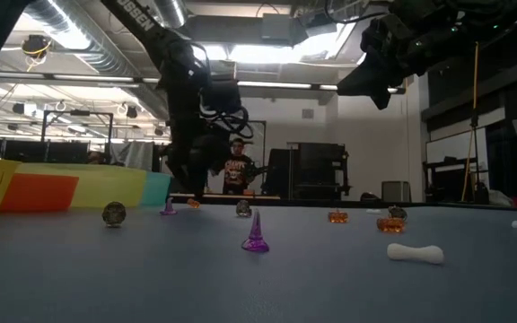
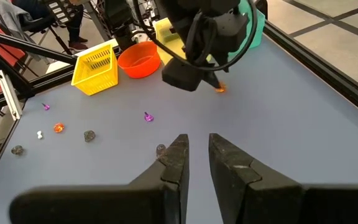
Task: Sort Halloween decoration
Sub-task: Put the top left orange pumpkin toy into the orange bin
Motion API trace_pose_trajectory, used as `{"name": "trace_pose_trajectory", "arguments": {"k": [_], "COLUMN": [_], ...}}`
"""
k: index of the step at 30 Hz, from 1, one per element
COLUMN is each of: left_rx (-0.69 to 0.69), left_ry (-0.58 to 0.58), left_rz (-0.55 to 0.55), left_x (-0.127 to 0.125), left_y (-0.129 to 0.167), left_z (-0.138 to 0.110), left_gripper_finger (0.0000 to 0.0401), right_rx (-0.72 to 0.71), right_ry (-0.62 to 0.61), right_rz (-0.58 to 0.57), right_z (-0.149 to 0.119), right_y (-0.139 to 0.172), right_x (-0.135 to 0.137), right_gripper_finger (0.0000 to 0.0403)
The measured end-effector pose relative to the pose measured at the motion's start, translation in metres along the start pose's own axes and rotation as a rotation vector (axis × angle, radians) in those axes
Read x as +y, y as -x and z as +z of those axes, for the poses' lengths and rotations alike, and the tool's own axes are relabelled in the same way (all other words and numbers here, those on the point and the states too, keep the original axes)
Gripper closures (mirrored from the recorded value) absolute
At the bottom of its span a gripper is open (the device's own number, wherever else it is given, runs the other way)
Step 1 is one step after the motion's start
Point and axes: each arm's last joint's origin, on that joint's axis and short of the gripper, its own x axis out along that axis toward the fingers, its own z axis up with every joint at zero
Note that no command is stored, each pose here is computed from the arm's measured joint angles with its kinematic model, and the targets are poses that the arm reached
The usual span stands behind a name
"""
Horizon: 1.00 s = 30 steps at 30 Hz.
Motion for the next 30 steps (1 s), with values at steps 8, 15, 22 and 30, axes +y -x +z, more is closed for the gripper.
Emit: {"name": "trace_pose_trajectory", "arguments": {"k": [8, 15, 22, 30], "left_rx": [0.029, -0.028, -0.041, -0.042], "left_ry": [-0.003, 0.007, 0.009, 0.010], "left_rz": [-0.016, -0.030, -0.033, -0.033], "left_x": [-0.0009, -0.0021, -0.0024, -0.0025], "left_y": [-0.0096, -0.0095, -0.0094, -0.0094], "left_z": [-0.0118, -0.0062, -0.0050, -0.0049], "left_gripper_finger": [0.0218, 0.0218, 0.0219, 0.0219], "right_rx": [0.000, 0.000, 0.000, 0.000], "right_ry": [0.000, 0.000, 0.000, 0.000], "right_rz": [0.000, 0.000, 0.000, 0.000], "right_z": [0.0000, -0.0001, -0.0001, -0.0001], "right_y": [0.0000, 0.0000, 0.0000, 0.0000], "right_x": [0.0000, 0.0000, 0.0000, 0.0000], "right_gripper_finger": [0.0343, 0.0343, 0.0343, 0.0343]}}
